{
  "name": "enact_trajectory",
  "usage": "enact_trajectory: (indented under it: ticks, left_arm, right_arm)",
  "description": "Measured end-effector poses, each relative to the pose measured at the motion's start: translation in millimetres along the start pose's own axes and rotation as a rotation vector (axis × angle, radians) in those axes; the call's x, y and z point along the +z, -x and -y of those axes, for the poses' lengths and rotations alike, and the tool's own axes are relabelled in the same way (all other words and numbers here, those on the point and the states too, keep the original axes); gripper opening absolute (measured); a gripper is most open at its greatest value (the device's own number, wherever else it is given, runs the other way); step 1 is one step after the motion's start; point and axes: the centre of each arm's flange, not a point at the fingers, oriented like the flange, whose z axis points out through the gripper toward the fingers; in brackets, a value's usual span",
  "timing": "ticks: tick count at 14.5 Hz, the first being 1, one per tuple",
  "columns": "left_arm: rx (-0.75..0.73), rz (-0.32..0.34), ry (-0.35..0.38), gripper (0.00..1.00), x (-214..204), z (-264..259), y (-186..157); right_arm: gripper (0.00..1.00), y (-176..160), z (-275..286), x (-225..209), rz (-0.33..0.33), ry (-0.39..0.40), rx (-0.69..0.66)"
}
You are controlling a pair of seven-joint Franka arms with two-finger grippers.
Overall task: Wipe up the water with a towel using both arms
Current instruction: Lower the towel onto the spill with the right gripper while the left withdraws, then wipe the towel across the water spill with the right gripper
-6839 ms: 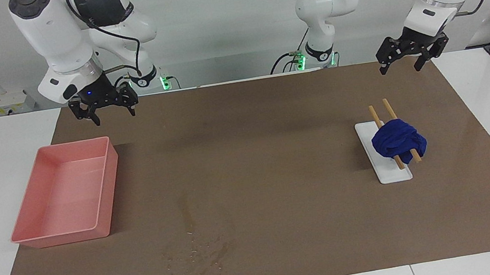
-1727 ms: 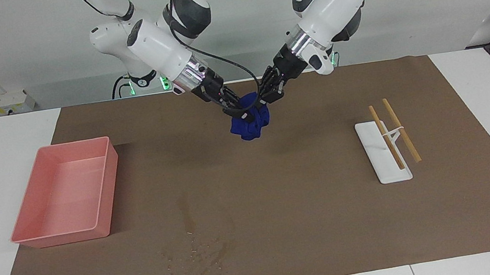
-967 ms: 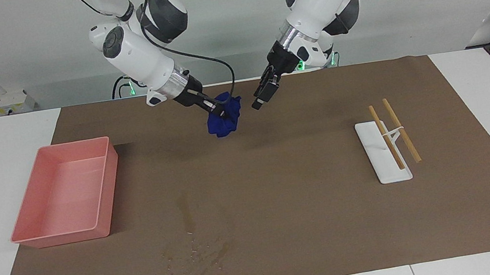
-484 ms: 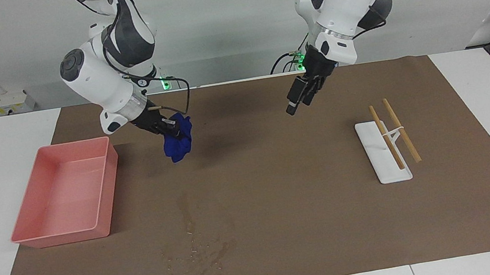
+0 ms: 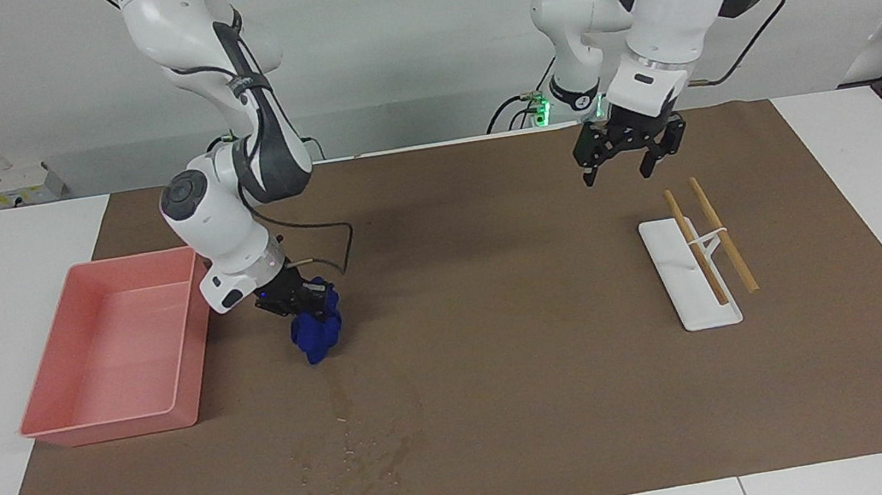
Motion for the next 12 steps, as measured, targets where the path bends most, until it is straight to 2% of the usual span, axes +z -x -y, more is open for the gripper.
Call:
enact_trajectory:
  ticks: [3,6,10,12]
  left_arm:
    - [0.041,0.069,-0.012,1.00,-23,61,1]
    - [0.021,0.061,-0.019,1.00,-55,85,1]
    - [0.049,0.056,-0.025,1.00,-43,70,-1]
    - [0.054,0.057,-0.024,1.00,-41,68,-1]
  right_arm:
    - [0.21,-13,-2,15,-0.067,-0.005,-0.031]
    - [0.21,-34,14,20,-0.168,-0.021,-0.107]
    - [0.21,-64,31,30,-0.285,-0.030,-0.237]
    - [0.21,-76,36,31,-0.313,-0.032,-0.272]
